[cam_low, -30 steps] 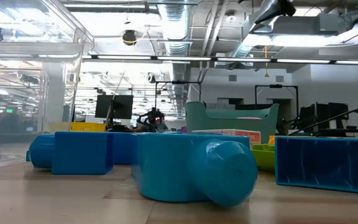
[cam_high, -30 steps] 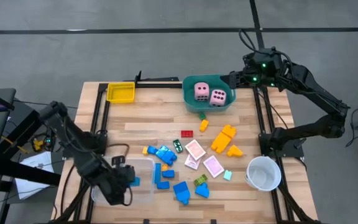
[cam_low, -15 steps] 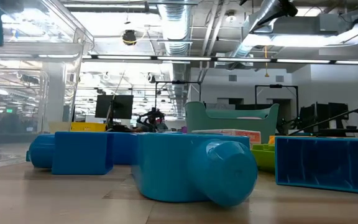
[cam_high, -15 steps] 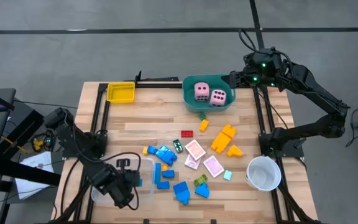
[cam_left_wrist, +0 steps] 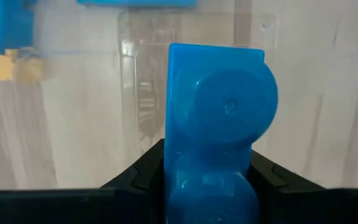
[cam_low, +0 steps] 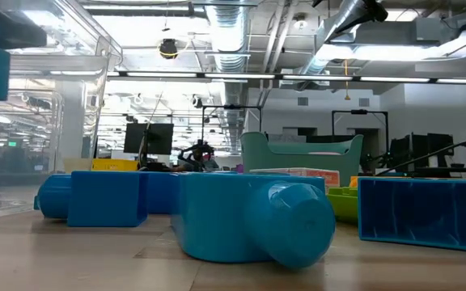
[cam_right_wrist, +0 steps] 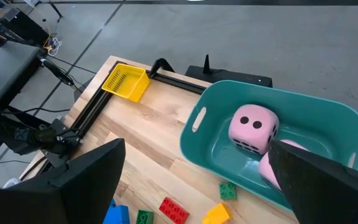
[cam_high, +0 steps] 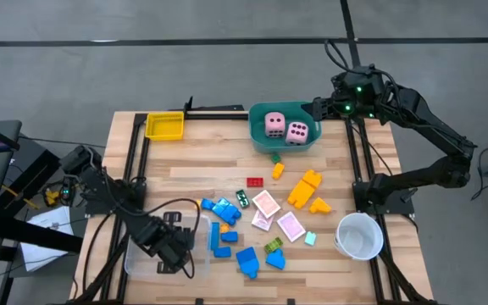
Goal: Pick & Place Toys
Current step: Put the blue game piece into the transparent bin
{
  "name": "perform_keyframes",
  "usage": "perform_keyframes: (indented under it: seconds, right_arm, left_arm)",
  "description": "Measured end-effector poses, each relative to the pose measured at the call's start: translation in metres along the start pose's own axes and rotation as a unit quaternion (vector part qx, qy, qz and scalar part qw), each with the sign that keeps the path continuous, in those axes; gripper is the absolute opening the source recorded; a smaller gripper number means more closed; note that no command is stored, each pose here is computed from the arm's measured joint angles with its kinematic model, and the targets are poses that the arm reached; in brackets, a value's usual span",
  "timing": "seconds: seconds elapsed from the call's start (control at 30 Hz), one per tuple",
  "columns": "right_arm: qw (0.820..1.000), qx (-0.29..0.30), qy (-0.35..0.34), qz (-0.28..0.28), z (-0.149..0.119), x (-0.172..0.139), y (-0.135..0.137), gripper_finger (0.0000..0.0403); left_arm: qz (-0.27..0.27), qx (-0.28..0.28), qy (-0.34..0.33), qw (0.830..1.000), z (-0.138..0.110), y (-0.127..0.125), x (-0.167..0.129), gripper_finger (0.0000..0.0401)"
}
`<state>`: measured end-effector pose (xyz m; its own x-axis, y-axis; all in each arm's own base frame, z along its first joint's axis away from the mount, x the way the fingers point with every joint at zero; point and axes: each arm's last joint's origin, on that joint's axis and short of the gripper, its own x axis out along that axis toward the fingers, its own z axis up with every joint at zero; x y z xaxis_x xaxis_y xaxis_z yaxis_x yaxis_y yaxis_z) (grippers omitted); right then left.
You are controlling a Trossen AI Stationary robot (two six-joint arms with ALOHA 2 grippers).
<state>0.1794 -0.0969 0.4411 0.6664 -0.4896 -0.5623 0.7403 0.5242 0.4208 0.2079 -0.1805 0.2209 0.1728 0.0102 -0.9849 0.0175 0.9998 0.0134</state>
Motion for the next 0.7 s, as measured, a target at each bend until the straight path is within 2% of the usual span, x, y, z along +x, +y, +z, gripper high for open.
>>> perform_keyframes:
  seconds: [0.17, 0.7]
  right_arm:
    - [1.0, 0.0, 0.0, 0.0, 0.0, 0.0, 0.0, 0.0386]
    - [1.0, 0.0, 0.0, 0.0, 0.0, 0.0, 0.0, 0.0386]
  left_arm:
    - [-0.013, 0.005, 0.01, 1.0, 0.001, 0.001, 0.0, 0.0124]
    - [-0.007, -0.011, 0.03, 0.999, -0.005, 0.006, 0.011, 0.0124]
